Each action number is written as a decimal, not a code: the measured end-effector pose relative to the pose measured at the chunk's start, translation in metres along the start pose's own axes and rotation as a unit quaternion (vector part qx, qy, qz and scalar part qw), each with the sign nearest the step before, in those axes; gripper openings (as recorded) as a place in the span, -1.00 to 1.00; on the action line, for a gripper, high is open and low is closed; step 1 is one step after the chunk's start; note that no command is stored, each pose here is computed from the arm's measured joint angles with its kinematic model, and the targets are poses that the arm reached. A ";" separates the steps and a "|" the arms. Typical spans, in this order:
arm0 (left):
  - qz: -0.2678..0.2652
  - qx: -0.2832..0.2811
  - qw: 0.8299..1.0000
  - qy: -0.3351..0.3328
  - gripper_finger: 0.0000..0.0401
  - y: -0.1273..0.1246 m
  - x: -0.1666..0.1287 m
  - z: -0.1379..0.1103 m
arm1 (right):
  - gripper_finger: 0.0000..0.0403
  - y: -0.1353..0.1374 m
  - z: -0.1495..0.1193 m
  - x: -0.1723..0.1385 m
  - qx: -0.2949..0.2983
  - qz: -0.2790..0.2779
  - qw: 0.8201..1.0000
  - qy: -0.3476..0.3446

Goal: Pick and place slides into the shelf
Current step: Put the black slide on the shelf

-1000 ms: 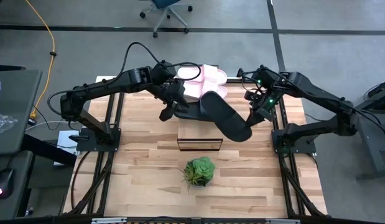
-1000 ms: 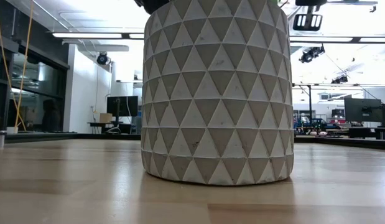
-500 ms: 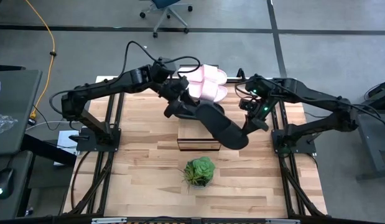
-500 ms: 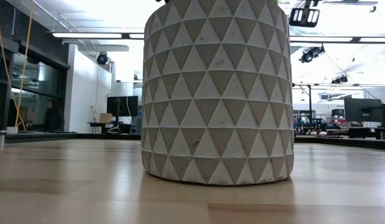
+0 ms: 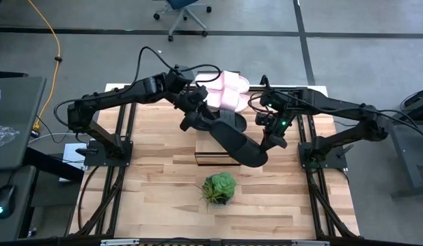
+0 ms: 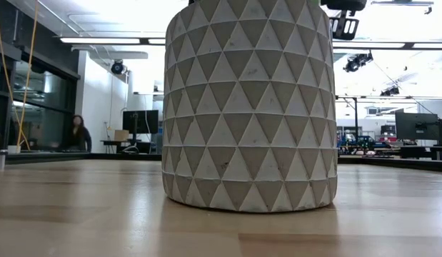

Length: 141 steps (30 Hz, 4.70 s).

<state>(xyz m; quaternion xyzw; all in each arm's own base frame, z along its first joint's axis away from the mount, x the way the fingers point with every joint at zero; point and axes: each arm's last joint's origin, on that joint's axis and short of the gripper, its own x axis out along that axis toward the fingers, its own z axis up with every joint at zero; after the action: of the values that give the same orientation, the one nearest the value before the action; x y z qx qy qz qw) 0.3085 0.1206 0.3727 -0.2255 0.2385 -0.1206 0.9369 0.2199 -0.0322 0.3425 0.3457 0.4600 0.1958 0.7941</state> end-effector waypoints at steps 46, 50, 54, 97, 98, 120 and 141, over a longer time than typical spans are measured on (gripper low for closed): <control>0.070 0.012 0.997 0.000 -0.75 -0.008 0.010 -0.003 | -0.57 -0.002 0.005 -0.004 -0.013 -0.029 0.999 -0.032; 0.085 0.006 0.996 -0.004 -0.75 -0.002 0.006 -0.002 | -0.44 -0.004 -0.004 -0.021 -0.012 -0.093 0.993 -0.065; 0.094 -0.004 0.996 -0.007 -0.76 0.006 -0.001 -0.001 | -0.37 0.001 -0.016 -0.044 -0.015 -0.153 0.981 -0.121; 0.122 -0.076 0.952 -0.272 -0.79 0.041 -0.056 0.048 | 0.02 0.075 -0.076 -0.122 -0.067 -0.229 0.812 -0.533; 0.132 -0.077 0.948 -0.281 -0.79 0.041 -0.057 0.049 | 0.05 0.076 -0.077 -0.123 -0.065 -0.227 0.811 -0.535; 0.089 -0.058 0.952 -0.286 -0.79 0.036 -0.057 0.053 | 0.11 0.067 -0.051 -0.113 -0.062 -0.250 0.812 -0.524; 0.078 -0.054 0.955 -0.280 -0.79 0.035 -0.057 0.053 | -0.64 0.067 -0.043 -0.113 -0.084 -0.271 0.796 -0.535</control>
<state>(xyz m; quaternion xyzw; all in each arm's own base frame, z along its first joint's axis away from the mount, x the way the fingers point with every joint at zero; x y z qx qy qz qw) 0.2905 0.1895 0.4200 -0.2814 -0.0106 0.0341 0.9589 0.1269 -0.0414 0.4442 0.1879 0.0185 -0.2059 0.9602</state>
